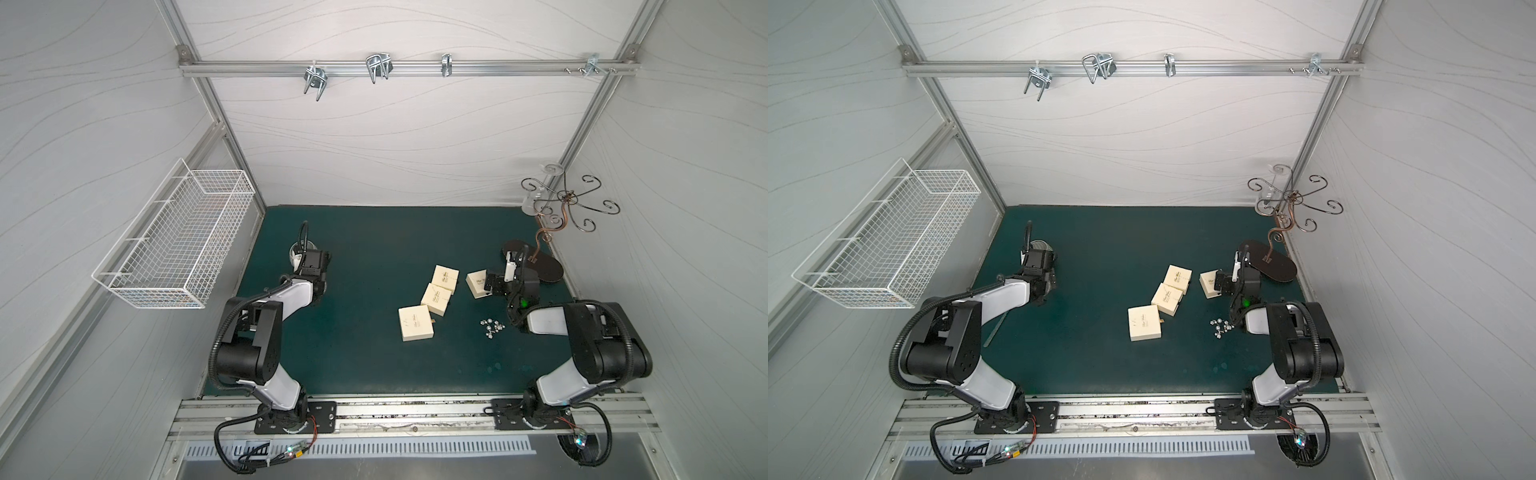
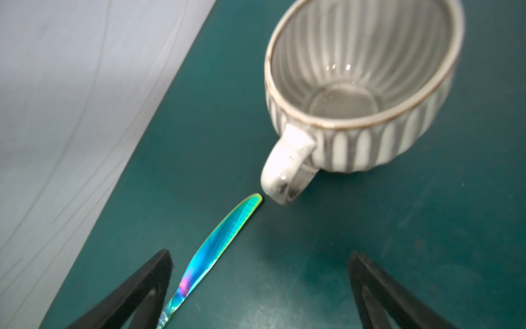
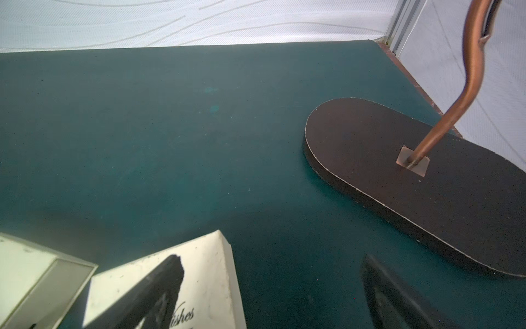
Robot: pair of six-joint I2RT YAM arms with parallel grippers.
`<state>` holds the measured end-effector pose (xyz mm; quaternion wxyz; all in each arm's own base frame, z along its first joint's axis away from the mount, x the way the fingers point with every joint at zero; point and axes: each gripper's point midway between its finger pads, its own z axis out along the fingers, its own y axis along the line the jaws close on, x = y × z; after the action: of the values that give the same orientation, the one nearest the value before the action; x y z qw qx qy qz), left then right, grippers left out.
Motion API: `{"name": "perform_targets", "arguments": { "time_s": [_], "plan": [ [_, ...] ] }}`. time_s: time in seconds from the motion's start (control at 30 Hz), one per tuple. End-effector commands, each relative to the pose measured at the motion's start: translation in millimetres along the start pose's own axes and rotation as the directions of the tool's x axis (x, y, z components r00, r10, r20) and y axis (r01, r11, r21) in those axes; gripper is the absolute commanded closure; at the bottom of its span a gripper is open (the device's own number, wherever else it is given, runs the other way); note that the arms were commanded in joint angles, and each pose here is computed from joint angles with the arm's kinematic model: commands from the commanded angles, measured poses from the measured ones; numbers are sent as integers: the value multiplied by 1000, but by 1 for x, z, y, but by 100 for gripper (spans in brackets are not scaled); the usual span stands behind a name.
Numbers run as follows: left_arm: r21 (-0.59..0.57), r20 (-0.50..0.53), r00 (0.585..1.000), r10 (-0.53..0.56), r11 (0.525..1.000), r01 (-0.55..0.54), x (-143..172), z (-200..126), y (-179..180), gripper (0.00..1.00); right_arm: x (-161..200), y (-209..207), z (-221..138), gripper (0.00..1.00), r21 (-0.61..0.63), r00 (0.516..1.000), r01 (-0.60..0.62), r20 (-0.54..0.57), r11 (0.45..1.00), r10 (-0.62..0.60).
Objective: Take out the earrings from the drawer-style jewelry box
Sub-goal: Reset both arms
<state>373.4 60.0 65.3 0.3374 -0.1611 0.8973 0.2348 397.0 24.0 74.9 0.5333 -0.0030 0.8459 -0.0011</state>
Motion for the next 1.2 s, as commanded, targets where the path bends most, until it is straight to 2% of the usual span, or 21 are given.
{"name": "perform_targets", "arguments": {
  "time_s": [0.0,0.1,0.17,0.23,0.33,0.37,0.4,0.43,0.47,0.5,0.6,1.17],
  "plan": [
    [103,196,979,-53,994,33,-42,-6,-16,1,-8,3,2,1,-15,1000,4,30,1000,-4],
    [160,330,941,-68,987,15,-55,-5,-22,1,-8,3,2,1,-13,1000,3,31,1000,-2],
    [208,275,957,-94,977,36,-49,-3,-22,1,-8,3,2,1,-14,1000,4,30,1000,-4],
    [241,314,941,-124,969,48,-48,-10,-19,1,-8,3,2,1,-13,999,4,32,1000,-3],
    [320,361,904,-230,941,111,-36,-16,-8,1,-8,4,2,1,-14,1000,3,30,1000,-2],
    [331,383,896,-226,939,96,-30,-12,-10,1,-8,3,2,1,-14,1000,3,30,1000,-3],
    [336,435,871,-230,938,79,-38,-17,-12,1,-9,3,2,1,-13,999,2,32,1000,-1],
    [337,385,900,-207,939,72,-33,-17,-16,0,-8,4,1,1,-14,1000,3,30,1000,-2],
    [349,375,903,-210,934,72,-32,-16,-16,0,-8,3,2,1,-13,1000,4,31,1000,-4],
    [344,401,891,-213,937,69,-34,-16,-16,0,-8,4,2,1,-14,1000,4,31,1000,-4],
    [348,377,902,-208,935,70,-32,-16,-17,0,-8,3,2,1,-13,1000,5,30,1000,-4],
    [352,380,900,-214,933,73,-33,-16,-16,0,-9,3,2,1,-12,999,4,32,1000,-4]
  ]
}}
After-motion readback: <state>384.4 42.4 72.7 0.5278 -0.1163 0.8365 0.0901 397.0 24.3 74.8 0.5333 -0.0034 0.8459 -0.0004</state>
